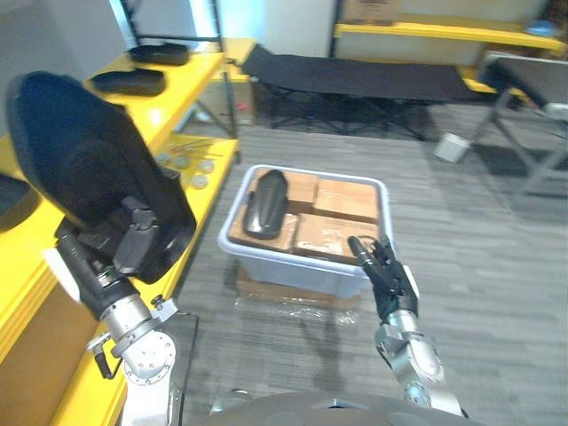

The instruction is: Walk over and take three plastic housings, then place them on the shelf

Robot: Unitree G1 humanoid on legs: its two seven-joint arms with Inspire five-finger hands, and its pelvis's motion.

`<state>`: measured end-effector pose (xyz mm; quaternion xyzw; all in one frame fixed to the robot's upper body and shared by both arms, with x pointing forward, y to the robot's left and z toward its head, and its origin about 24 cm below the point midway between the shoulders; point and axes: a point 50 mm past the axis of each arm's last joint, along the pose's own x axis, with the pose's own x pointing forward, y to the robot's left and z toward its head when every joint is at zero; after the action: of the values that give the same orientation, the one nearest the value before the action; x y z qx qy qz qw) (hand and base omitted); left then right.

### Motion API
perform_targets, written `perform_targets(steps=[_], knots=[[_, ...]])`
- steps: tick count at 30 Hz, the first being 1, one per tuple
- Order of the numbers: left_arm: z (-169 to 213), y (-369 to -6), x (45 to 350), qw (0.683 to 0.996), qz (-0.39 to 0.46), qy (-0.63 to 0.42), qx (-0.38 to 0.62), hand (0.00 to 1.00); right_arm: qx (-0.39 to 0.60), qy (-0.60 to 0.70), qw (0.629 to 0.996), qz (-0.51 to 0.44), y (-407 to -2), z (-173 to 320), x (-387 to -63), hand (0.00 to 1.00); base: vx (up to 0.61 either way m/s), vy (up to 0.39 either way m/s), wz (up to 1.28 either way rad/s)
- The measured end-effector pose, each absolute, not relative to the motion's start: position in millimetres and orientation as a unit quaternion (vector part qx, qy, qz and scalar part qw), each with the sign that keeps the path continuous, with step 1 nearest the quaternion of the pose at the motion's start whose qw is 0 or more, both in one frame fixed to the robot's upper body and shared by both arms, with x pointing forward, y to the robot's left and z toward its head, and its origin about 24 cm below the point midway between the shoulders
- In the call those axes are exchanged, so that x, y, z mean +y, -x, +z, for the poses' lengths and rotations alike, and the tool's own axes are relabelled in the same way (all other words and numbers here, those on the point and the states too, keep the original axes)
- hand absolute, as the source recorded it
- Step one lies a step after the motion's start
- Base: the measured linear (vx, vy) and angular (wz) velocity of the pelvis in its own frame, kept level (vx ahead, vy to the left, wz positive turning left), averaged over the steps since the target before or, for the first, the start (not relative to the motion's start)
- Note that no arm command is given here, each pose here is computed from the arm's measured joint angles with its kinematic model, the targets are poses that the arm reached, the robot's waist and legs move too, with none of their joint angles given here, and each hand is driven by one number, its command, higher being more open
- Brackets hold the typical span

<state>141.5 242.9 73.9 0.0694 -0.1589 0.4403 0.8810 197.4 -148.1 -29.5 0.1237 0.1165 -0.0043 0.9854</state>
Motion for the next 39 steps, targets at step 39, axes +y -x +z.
perform_targets(steps=[39], knots=[[122,-161,244,0.88,0.371,-0.066,-0.288,0.0,-0.237,-0.051,0.967,0.079,-272,100,-115,1.0,0.03,0.068,0.51]])
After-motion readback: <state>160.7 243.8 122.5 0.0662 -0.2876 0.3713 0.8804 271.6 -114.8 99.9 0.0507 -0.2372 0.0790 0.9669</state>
